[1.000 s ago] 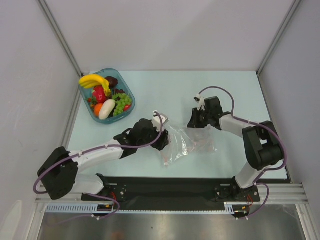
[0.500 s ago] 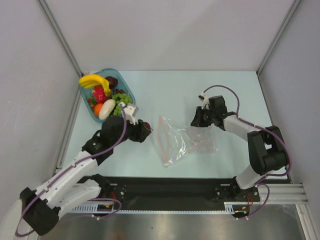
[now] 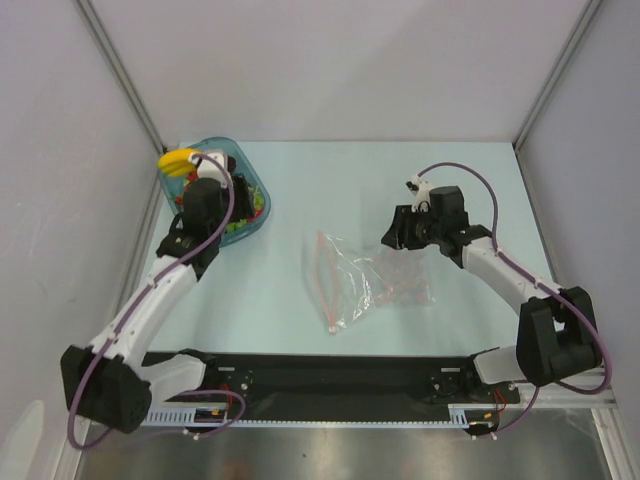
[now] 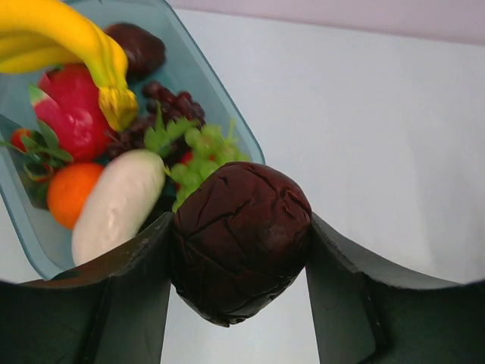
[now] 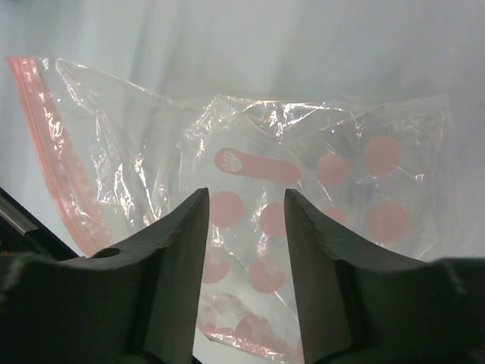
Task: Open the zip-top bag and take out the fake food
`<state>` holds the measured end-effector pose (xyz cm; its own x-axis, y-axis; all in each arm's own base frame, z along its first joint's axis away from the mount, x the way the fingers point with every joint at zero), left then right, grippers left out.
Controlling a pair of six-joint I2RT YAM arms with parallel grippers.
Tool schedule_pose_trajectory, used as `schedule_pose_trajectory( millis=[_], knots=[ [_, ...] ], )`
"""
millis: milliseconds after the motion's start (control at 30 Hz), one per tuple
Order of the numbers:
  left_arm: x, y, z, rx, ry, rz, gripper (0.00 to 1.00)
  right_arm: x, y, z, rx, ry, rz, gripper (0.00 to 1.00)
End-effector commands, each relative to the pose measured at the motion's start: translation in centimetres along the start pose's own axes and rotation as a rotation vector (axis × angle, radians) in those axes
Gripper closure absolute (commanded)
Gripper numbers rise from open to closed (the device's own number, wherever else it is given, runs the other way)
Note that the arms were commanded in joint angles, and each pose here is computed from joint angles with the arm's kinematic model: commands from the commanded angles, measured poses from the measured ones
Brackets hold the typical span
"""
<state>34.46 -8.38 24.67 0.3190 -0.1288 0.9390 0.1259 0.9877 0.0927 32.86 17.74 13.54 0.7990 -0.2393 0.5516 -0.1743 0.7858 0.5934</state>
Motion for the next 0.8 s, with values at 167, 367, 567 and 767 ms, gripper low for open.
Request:
schedule_pose_trajectory(
  millis=[167, 367, 567, 767],
  knots=[
    [6.1, 5.4, -10.3, 0.239, -0.052, 0.000, 0.65, 2.5, 3.3, 4.6, 0.041, -0.095, 0.062, 0.38],
    [7.0, 8.4, -16.6, 0.298, -0.007, 0.032, 0.64, 3.2, 5.1, 7.9, 0.074, -0.159, 0.094, 0.35],
    [4.7, 10.1, -21.2, 0.355, 0.072, 0.020, 0.60, 3.0, 5.9, 9.7, 0.091, -0.181, 0.107, 0.34],
    [1.7, 9.9, -23.2, 0.335, 0.148, -0.014, 0.41, 2.9, 5.9, 10.3, 0.086, -0.187, 0.109, 0.34]
  ],
)
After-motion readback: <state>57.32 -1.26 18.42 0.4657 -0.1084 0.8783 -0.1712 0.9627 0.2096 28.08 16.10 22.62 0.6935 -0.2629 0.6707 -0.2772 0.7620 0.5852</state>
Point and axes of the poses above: each gripper's point midway between its finger pads, its own z axis back along the fingers, its own y axis along the line the jaws close on, x = y × z, the point moved 1 cm from there along z, back along the fingers, and after that the axes turned 15 degrees about -z, right-handed, at the moved point
